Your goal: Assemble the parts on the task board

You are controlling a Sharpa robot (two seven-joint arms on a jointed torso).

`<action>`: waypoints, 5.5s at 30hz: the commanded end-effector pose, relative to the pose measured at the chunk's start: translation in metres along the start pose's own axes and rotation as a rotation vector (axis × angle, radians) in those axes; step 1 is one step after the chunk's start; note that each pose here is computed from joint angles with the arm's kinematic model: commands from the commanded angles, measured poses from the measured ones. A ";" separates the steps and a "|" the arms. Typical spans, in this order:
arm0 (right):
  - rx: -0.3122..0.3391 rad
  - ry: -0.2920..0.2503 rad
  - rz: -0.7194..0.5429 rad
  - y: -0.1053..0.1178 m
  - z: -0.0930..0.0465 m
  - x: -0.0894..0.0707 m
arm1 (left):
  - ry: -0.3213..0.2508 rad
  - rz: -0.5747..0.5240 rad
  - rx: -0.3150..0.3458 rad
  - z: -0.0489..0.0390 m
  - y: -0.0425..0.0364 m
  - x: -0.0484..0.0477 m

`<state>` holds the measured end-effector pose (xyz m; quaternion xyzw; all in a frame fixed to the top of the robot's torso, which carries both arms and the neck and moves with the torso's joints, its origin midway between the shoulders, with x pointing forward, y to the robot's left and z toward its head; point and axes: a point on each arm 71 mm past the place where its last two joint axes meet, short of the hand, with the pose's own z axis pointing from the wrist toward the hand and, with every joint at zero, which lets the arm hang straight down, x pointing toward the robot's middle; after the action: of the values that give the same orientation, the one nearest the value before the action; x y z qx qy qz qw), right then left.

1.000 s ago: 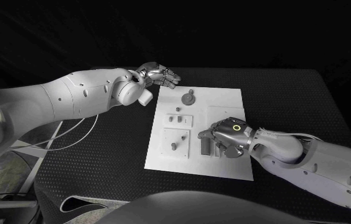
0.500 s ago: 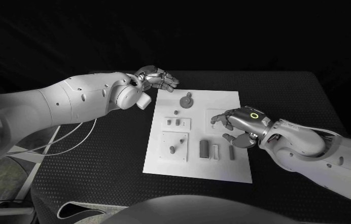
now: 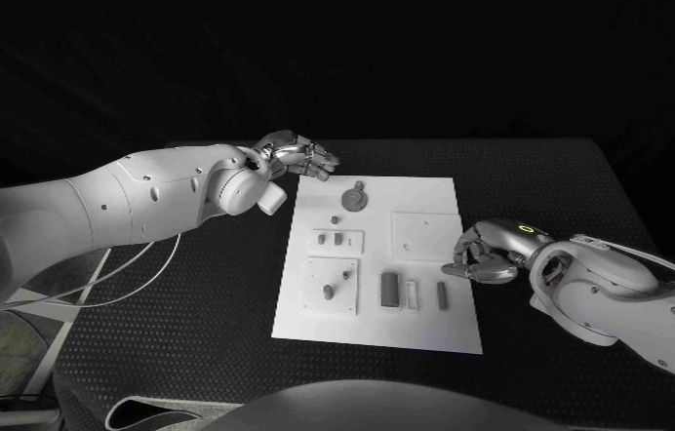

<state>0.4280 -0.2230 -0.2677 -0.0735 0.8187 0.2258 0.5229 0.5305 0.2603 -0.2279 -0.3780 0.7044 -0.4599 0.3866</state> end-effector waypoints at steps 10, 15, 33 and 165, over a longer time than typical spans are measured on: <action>0.264 0.271 0.143 -0.004 -0.006 0.034 | 0.014 0.005 0.012 0.0021 -0.0024 0.0043; 0.260 0.275 0.141 0.003 -0.002 0.037 | 0.014 0.005 0.010 0.0022 -0.0023 0.0045; 0.224 0.286 0.038 0.017 0.009 0.053 | 0.026 0.003 0.010 0.0012 -0.0022 0.0053; 0.320 0.401 -0.225 -0.001 0.015 0.066 | 0.028 0.005 -0.005 -0.0031 0.0003 0.0007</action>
<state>0.4186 -0.1840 -0.3105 -0.0548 0.9021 0.1505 0.4008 0.5278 0.2629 -0.2284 -0.3756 0.7109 -0.4571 0.3803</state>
